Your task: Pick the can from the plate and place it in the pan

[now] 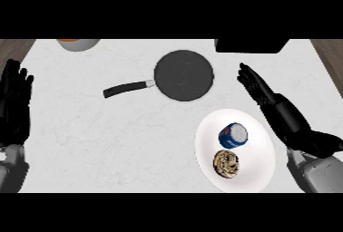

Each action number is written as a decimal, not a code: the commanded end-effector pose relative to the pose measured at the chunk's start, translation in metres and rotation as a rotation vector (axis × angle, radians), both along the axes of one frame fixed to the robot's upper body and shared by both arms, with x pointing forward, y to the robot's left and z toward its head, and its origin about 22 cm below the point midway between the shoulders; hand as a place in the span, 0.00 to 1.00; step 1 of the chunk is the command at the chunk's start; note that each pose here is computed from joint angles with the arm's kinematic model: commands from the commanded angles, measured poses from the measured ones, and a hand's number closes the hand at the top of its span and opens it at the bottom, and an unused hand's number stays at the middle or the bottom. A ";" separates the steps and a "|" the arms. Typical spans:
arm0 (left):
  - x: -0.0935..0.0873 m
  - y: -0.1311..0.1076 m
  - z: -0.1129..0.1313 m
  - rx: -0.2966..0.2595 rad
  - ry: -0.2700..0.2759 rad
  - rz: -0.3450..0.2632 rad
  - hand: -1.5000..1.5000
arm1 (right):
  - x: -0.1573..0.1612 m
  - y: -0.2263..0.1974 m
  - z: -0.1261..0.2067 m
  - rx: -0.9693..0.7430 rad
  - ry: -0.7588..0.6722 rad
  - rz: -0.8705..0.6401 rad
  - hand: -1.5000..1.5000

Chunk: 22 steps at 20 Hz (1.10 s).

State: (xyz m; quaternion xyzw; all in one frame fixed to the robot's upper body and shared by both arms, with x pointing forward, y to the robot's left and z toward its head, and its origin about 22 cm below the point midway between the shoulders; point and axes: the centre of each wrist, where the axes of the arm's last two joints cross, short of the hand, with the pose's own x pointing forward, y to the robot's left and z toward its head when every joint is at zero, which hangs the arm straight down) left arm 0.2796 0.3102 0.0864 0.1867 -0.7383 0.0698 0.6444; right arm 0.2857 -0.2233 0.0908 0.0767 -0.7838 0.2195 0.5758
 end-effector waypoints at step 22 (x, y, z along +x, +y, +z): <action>-0.005 0.043 -0.075 0.143 0.515 -0.020 0.50 | -0.092 -0.031 -0.033 -0.006 -0.183 -0.633 0.00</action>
